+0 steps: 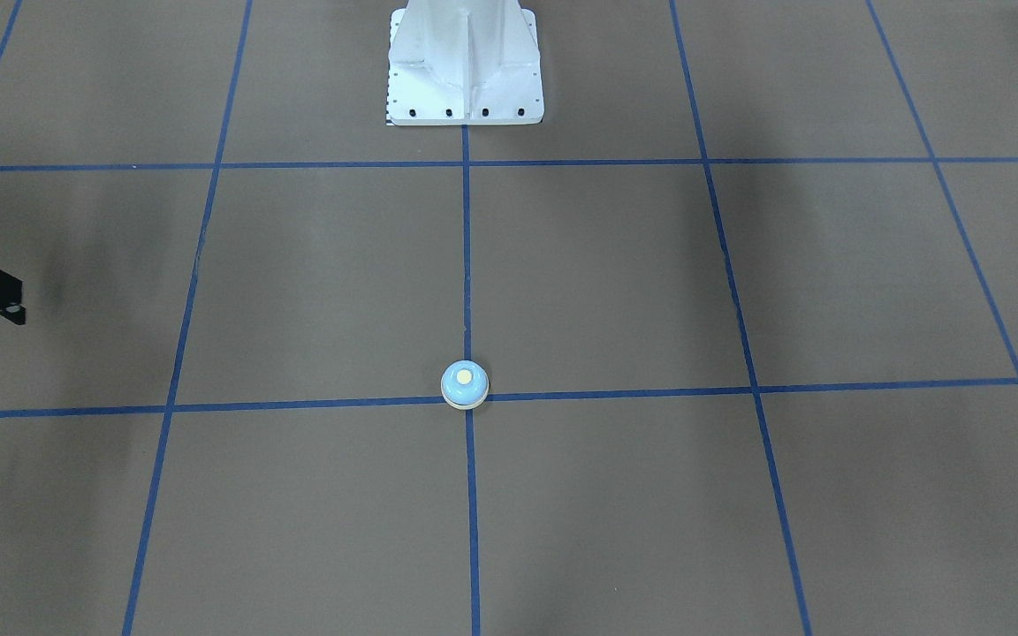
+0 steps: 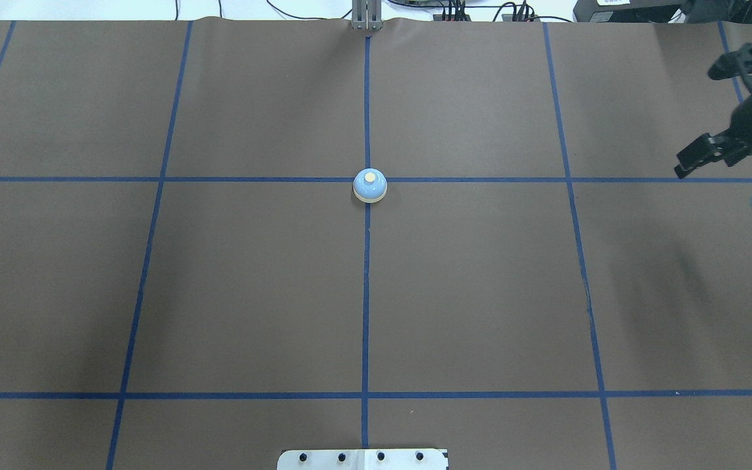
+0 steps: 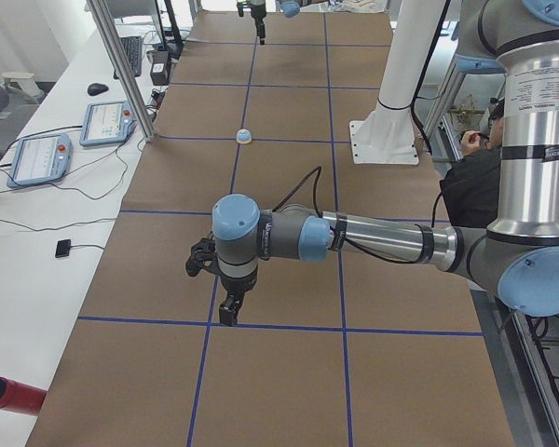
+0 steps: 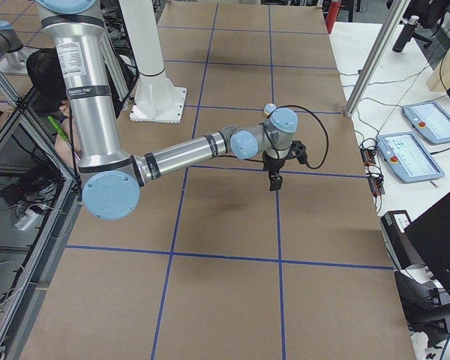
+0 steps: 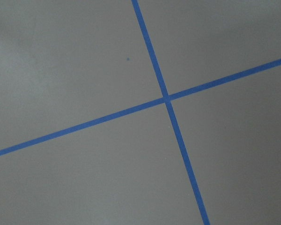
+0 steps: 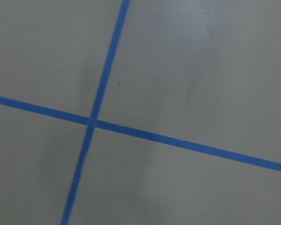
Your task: Place and press bell with both arms
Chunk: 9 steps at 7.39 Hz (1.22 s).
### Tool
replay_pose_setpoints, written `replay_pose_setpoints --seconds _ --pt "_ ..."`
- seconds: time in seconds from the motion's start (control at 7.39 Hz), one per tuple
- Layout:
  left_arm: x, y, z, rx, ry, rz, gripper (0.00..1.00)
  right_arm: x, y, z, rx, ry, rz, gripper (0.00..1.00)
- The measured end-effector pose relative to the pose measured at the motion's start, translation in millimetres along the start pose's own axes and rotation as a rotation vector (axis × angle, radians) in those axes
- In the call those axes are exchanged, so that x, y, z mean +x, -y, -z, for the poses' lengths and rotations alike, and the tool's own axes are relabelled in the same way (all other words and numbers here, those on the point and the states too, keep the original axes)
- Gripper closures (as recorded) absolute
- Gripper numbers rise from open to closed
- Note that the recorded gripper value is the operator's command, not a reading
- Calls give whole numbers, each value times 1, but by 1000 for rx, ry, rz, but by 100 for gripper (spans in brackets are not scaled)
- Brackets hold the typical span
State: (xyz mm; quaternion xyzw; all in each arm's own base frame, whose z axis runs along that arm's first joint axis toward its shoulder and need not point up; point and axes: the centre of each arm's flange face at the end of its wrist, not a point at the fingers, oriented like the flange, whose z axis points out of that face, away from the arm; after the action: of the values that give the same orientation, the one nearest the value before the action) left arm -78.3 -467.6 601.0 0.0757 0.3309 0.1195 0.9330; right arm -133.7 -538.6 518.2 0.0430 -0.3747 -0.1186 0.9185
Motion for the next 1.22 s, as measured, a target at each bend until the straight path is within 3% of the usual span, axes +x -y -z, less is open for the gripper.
replay_pose_setpoints --seconds 0.27,0.68,0.95,1.22 --pt "0 -11 -1 -30 -14 32 0 93 -64 8 -16 -1 -12 0" --pt "-3 -18 -7 -46 -18 63 0 166 -145 9 -28 12 -85 0" --pt "-2 -17 -6 -41 -14 120 0 186 -167 19 -7 24 -129 0" --pt "-3 -17 -9 -43 -13 143 0 189 -171 41 33 69 -170 0"
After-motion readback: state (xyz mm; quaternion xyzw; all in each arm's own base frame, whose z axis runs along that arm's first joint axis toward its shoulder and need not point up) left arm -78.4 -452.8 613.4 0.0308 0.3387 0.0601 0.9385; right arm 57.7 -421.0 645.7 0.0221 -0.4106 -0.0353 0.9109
